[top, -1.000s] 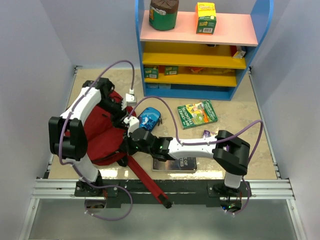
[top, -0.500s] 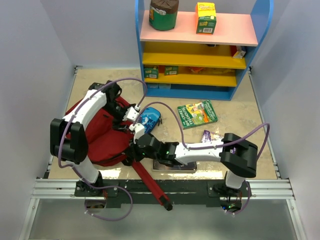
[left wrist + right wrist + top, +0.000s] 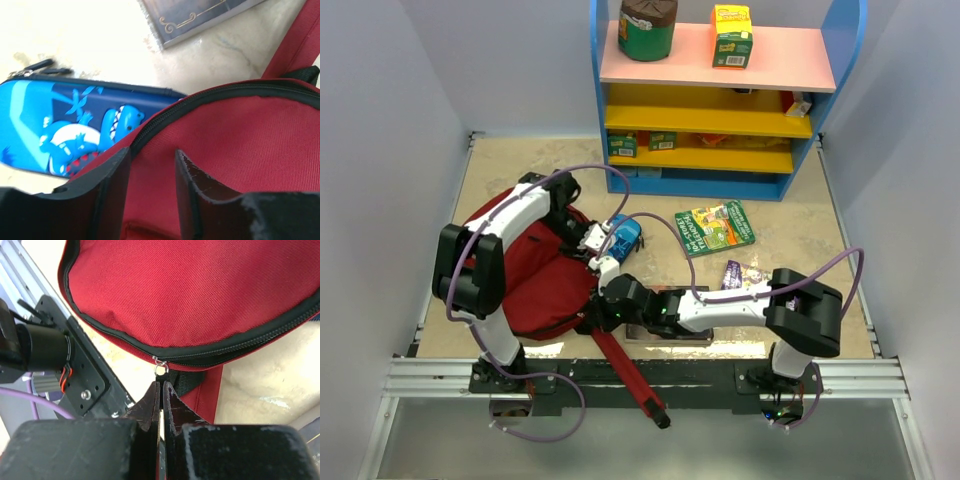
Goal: Pack the student bag
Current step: Unzip the student bag at the center of the board.
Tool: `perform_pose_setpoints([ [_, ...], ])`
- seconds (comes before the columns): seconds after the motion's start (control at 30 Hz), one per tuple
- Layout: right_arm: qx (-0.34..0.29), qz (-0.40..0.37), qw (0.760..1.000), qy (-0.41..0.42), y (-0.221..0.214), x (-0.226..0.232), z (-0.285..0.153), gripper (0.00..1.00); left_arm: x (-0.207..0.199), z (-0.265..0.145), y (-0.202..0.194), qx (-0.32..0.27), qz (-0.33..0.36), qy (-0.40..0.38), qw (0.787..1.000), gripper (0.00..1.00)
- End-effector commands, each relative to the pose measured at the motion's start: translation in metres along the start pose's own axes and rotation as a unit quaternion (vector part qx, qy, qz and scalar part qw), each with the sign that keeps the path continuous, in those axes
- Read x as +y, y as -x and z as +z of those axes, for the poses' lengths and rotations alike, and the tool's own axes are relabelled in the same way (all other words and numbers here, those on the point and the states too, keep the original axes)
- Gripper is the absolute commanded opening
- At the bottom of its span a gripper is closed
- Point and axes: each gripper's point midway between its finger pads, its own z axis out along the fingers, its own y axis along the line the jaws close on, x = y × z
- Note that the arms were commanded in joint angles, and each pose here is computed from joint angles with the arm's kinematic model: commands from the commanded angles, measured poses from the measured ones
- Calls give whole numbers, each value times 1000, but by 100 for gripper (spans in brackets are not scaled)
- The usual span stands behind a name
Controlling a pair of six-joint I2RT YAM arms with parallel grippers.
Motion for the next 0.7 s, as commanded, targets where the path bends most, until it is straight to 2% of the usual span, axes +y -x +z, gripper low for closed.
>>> perform_pose_setpoints([
  [0.0, -128, 21, 990, 52, 88, 34, -20, 0, -25, 23, -3, 8, 30, -58, 998, 42],
  [0.03, -133, 18, 989, 54, 93, 37, -21, 0, -28, 24, -3, 6, 28, -61, 998, 41],
  [0.13, -145, 14, 988, 54, 106, 39, -24, 0, -31, 26, -1, -1, 26, -62, 998, 21],
  [0.17, -149, 13, 987, 53, 110, 39, -25, 0, -31, 26, -2, 1, 23, -61, 998, 1],
  [0.27, -168, 8, 985, 50, 130, 38, -31, 0, -20, 22, -3, 10, 3, -43, 999, 0],
  [0.37, -186, -1, 981, 48, 154, 39, -37, 0, 11, 2, 2, -9, -31, 14, 999, 0],
  [0.4, -190, -4, 981, 47, 160, 40, -37, 0, 24, -12, 2, -31, -53, 44, 997, 0],
  [0.47, -198, -11, 979, 40, 176, 39, -38, 0, 59, -42, 6, -57, -87, 98, 990, 0],
  [0.53, -209, -14, 977, 34, 192, 38, -39, 0, 89, -89, 9, -111, -127, 162, 972, 0],
  [0.67, -203, -15, 979, 17, 198, 29, -28, 0, 114, -133, -12, -130, -172, 236, 948, 0],
])
